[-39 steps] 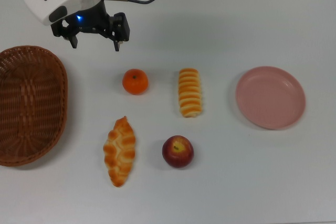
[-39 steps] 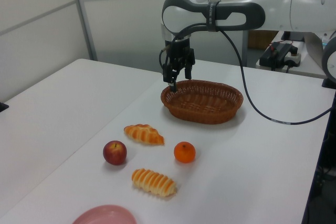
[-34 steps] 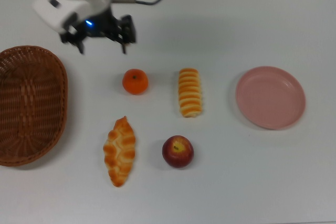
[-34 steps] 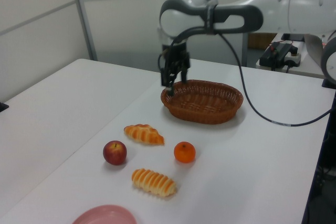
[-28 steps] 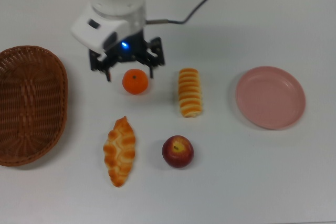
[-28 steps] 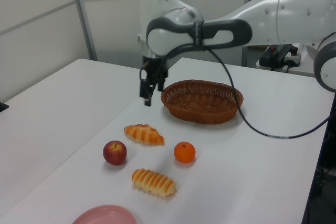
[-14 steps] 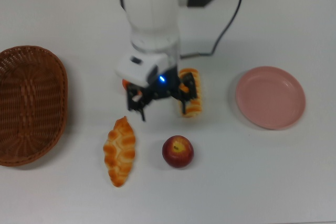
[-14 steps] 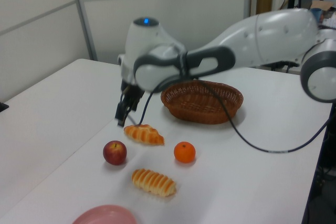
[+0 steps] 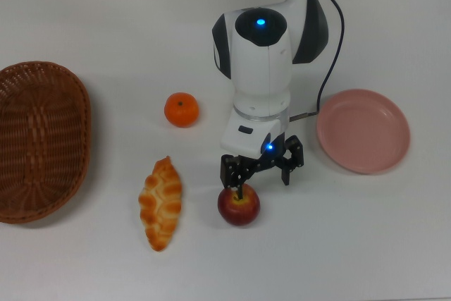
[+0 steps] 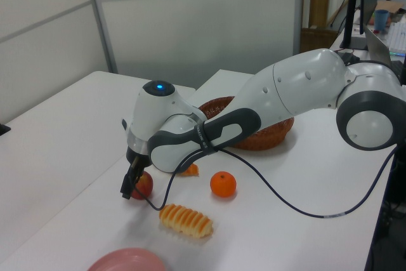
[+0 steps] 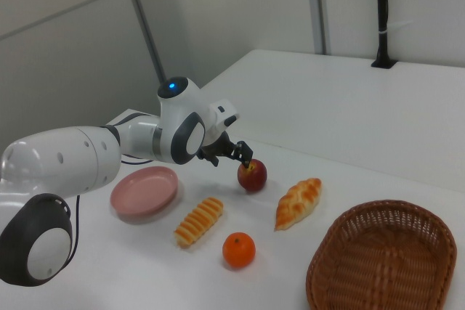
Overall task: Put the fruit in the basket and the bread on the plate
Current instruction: 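Grasp the red apple and lift it, then carry the apple over the wicker basket and release it inside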
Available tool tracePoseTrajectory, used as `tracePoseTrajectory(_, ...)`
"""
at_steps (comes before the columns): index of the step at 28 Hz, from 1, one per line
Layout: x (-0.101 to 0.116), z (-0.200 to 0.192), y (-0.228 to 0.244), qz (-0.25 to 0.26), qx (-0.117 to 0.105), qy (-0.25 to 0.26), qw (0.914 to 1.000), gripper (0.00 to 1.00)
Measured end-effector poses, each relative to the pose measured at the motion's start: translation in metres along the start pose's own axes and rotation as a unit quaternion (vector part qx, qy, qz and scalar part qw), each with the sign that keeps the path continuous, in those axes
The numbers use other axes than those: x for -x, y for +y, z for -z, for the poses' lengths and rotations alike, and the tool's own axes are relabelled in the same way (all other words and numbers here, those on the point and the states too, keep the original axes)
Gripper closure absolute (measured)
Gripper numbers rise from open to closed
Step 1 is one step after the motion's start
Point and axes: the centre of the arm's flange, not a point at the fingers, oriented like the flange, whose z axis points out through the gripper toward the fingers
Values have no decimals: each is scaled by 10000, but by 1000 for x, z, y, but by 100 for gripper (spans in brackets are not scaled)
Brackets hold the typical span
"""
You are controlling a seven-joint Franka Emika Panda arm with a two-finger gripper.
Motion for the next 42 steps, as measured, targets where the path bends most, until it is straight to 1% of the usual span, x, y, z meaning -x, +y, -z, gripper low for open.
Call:
tracePoseTrajectory(8, -3, 6, 17, -55, 109, 90, 9999, 0)
tracePoseTrajectory(12, -5, 9, 28, -82, 206, 131, 9997, 0)
tracePoseTrajectory(14, -3, 3, 33, -45, 285, 147, 9995, 0)
tracePoseTrajectory(18, 3, -15, 34, 52, 370, 183, 9991, 0)
tracePoseTrajectory(22, 8, -33, 33, 168, 428, 157, 9988, 2)
tracePoseTrajectory(23, 8, -34, 32, 200, 447, 162, 9987, 8)
tracePoseTrajectory(24, 7, -33, 32, 231, 467, 183, 9985, 11)
tracePoseTrajectory(30, 7, -33, 31, 197, 470, 183, 9985, 11)
tracePoseTrajectory(33, 7, -33, 31, -6, 467, 200, 9987, 11)
tracePoseTrajectory(36, 0, -23, 34, -382, 486, 321, 9976, 11)
tracePoseTrajectory(39, -12, 5, 50, -780, 586, 572, 9936, 11)
tracePoseTrajectory(40, -17, 24, 62, -942, 647, 688, 9911, 11)
tracePoseTrajectory(42, -19, 51, 82, -1133, 742, 664, 9886, 11)
